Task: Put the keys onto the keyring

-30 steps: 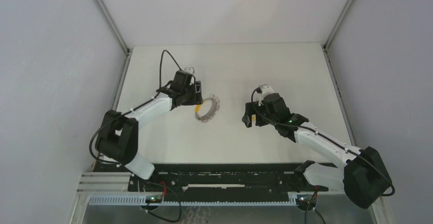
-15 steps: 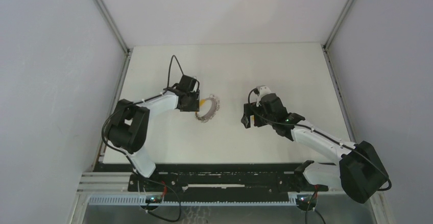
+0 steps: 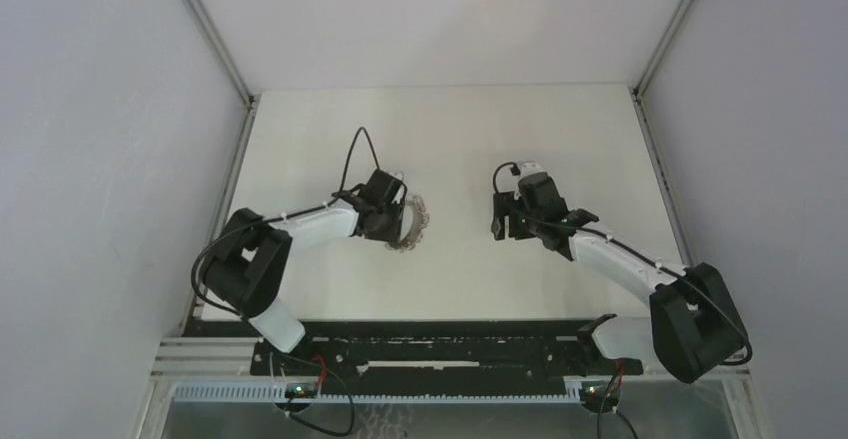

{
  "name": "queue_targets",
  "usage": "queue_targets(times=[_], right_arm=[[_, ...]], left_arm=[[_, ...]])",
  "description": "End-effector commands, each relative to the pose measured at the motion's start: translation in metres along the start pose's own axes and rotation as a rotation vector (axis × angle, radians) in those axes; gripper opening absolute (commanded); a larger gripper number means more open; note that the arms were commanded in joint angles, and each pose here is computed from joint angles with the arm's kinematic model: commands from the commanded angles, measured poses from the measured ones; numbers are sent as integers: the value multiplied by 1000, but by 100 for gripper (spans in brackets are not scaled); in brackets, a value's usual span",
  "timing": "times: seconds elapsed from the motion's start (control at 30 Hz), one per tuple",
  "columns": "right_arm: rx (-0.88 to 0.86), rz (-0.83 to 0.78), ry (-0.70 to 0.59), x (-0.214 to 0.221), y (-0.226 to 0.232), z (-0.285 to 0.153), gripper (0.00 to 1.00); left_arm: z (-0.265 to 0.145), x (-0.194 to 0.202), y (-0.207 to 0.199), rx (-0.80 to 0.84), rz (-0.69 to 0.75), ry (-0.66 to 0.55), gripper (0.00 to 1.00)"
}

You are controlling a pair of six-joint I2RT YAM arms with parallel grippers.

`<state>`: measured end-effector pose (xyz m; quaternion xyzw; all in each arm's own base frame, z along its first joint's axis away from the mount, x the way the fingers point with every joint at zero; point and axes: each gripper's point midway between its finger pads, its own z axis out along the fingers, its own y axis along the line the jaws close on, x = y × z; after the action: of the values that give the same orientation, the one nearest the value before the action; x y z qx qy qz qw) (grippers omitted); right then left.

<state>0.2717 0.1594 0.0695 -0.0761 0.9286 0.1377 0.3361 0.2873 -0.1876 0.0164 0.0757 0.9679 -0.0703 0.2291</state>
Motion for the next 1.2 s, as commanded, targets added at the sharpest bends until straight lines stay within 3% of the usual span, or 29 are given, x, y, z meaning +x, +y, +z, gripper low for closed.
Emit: queue_targets(times=[0.0, 0.27, 0.6, 0.9, 1.17], right_arm=[[44, 10, -33, -25, -10, 2, 68], [1, -56, -35, -33, 9, 8, 65], [-322, -94, -27, -47, 114, 30, 58], [-476, -34, 44, -43, 168, 52, 51], [-477, -60, 163, -12, 182, 66, 41]], left_arm=[[-14, 18, -15, 48, -12, 11, 43], [-39, 15, -48, 218, -56, -56, 47], [-53, -44, -27, 241, -147, -234, 54], [-35, -52, -23, 258, -173, -216, 54], [-24, -40, -16, 227, -170, -185, 54]])
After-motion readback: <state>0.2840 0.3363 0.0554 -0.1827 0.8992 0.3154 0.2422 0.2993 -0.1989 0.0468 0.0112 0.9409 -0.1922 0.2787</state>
